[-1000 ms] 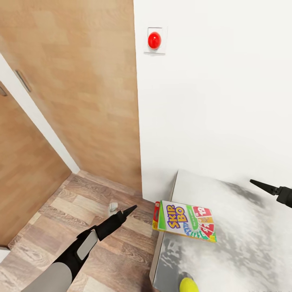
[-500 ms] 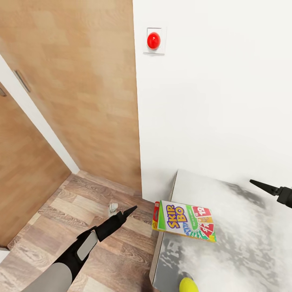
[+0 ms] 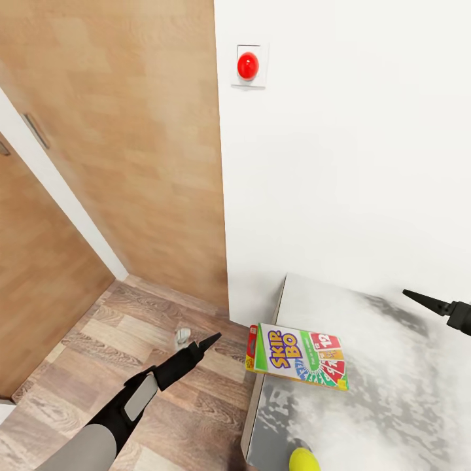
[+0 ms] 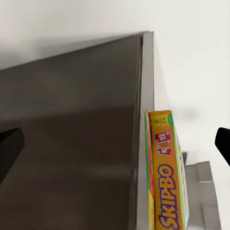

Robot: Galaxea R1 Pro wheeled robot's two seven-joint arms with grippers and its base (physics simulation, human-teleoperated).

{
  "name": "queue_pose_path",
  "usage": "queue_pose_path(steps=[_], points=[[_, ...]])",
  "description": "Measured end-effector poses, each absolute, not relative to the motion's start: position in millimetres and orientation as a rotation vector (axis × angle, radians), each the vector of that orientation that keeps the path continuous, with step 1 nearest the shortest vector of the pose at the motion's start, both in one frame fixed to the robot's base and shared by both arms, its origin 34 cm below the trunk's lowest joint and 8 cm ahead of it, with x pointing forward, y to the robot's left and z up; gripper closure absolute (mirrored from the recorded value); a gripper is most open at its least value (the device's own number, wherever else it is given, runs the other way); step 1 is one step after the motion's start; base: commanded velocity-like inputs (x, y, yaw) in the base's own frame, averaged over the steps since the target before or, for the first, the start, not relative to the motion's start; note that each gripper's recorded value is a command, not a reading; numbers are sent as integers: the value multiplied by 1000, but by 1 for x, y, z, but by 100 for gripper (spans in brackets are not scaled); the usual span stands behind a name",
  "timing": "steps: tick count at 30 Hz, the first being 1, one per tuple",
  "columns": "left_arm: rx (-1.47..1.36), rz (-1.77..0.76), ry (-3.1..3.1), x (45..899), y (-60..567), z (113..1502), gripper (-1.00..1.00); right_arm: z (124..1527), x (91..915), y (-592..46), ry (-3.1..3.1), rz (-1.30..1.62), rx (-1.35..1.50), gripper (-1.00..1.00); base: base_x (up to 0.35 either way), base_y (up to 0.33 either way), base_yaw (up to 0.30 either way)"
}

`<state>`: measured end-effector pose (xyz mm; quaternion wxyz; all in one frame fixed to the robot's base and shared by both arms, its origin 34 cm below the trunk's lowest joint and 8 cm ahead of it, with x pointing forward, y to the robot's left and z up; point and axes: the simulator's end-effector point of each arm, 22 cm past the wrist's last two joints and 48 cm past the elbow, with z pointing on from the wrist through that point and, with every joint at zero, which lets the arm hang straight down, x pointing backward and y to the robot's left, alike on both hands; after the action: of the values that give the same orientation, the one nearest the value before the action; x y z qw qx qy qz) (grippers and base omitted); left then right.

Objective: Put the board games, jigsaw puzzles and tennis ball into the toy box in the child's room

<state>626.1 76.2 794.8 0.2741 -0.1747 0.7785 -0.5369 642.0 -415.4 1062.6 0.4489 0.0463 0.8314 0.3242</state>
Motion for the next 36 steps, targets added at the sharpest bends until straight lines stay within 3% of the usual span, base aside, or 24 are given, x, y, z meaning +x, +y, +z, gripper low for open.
queue_pose_path(steps=[36], points=[[-526,-1529,2095,619,34,799,-100,1063,642,-415,2057,803,112,-100,0,0,0]])
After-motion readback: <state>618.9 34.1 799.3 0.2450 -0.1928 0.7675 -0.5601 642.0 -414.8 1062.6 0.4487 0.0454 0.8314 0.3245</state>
